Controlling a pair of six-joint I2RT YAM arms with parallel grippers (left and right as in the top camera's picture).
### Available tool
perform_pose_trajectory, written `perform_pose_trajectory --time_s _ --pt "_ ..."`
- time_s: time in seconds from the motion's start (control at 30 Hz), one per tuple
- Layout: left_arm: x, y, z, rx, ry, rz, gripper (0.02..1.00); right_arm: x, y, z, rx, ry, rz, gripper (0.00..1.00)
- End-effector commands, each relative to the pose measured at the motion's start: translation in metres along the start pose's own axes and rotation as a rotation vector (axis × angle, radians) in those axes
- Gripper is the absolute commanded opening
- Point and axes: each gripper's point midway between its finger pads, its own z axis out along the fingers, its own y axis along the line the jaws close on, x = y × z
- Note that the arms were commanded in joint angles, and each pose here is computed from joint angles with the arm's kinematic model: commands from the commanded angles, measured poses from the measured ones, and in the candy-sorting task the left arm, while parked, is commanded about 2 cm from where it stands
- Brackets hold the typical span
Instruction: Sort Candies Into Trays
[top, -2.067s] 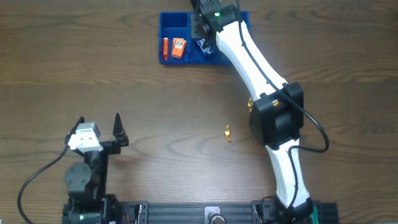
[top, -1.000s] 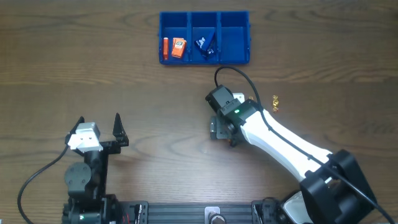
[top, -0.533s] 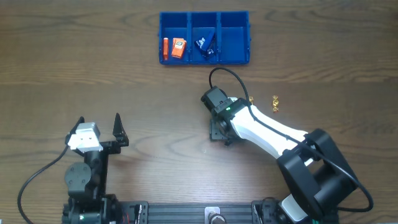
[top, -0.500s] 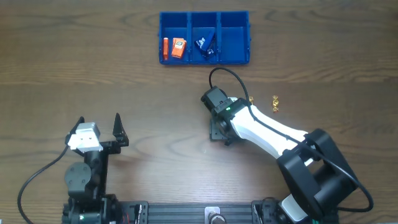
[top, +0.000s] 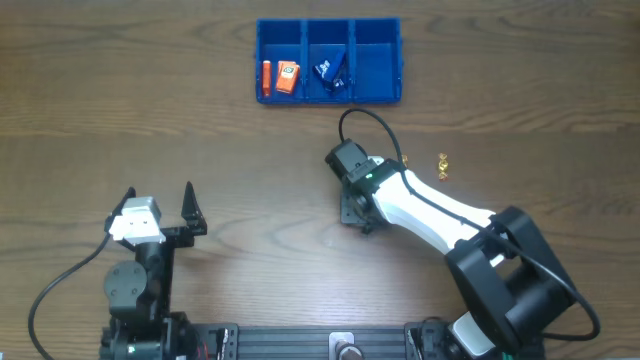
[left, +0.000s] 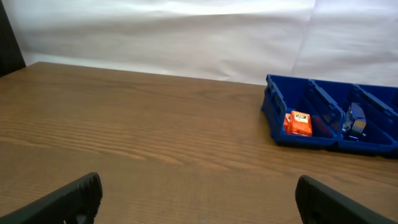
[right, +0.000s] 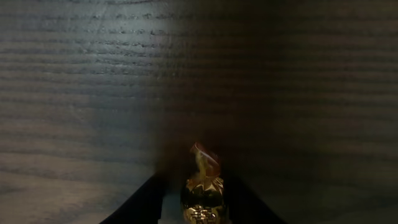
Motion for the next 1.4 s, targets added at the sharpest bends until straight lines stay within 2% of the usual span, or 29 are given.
perform_pose_trajectory --time_s 0.03,0.23,0.27,0.33,0.37,0.43,0.47,0.53,0.57,0.6,0.67,0.8,0.9,1.0,1.07,1.17,1.23,1.3,1.4 --pt "0.017 0.002 0.001 -0.01 0.049 0.001 0.998 0.003 -0.009 0.005 0.024 0.01 0.016 0.286" --pt "0.017 0.002 0.001 -0.01 0.049 0.001 0.998 -0.003 -0.006 -0.003 0.007 -0.02 0.017 0.176" --pt "0.017 0.002 0.001 -0.01 0.049 0.001 0.998 -0.015 -0.005 -0.023 -0.004 -0.084 0.022 0.174" --pt "0.017 0.002 0.001 -0.009 0.049 0.001 0.998 -0.07 -0.015 -0.108 0.025 -0.297 0.049 0.174" --pt "0.017 0.002 0.001 -0.009 0.049 0.001 0.998 -0.099 -0.022 -0.144 0.027 -0.368 0.075 0.159" --pt "0.017 0.002 0.001 -0.01 0.049 0.001 0.996 -0.163 -0.029 -0.205 0.007 -0.51 0.076 0.145" --pt "0.017 0.002 0.001 -0.01 0.049 0.001 0.998 -0.198 -0.029 -0.231 0.002 -0.582 0.059 0.152" --pt "0.017 0.002 0.001 -0.01 0.049 0.001 0.998 -0.237 -0.028 -0.248 0.011 -0.641 0.03 0.161" --pt "0.017 0.002 0.001 -0.01 0.049 0.001 0.998 -0.255 -0.029 -0.25 0.022 -0.656 0.021 0.161" --pt "0.017 0.002 0.001 -0.01 0.049 0.001 0.996 -0.282 -0.03 -0.238 0.039 -0.657 0.013 0.161" --pt "0.017 0.002 0.001 -0.009 0.049 0.001 0.998 -0.305 -0.032 -0.208 0.058 -0.63 0.025 0.161" --pt "0.017 0.002 0.001 -0.01 0.049 0.001 0.998 -0.325 -0.022 -0.146 0.026 -0.571 0.015 0.163" --pt "0.017 0.002 0.001 -0.009 0.049 0.001 0.998 -0.33 -0.022 -0.116 0.03 -0.537 0.013 0.167" --pt "0.017 0.002 0.001 -0.01 0.049 0.001 0.998 -0.329 -0.023 -0.113 0.033 -0.53 0.013 0.31" --pt "0.017 0.002 0.001 -0.01 0.049 0.001 0.998 -0.328 -0.027 -0.111 0.038 -0.518 0.018 0.52" --pt "0.017 0.002 0.001 -0.009 0.049 0.001 1.0 -0.323 -0.036 -0.11 0.052 -0.493 0.025 0.709" --pt "0.017 0.002 0.001 -0.01 0.049 0.001 0.998 -0.307 -0.043 -0.124 0.071 -0.463 0.005 0.766" --pt "0.017 0.002 0.001 -0.009 0.049 0.001 0.998 -0.286 -0.047 -0.143 0.073 -0.463 -0.019 0.779" --pt "0.017 0.002 0.001 -0.01 0.049 0.001 0.996 -0.218 -0.063 -0.138 0.068 -0.396 -0.025 0.79"
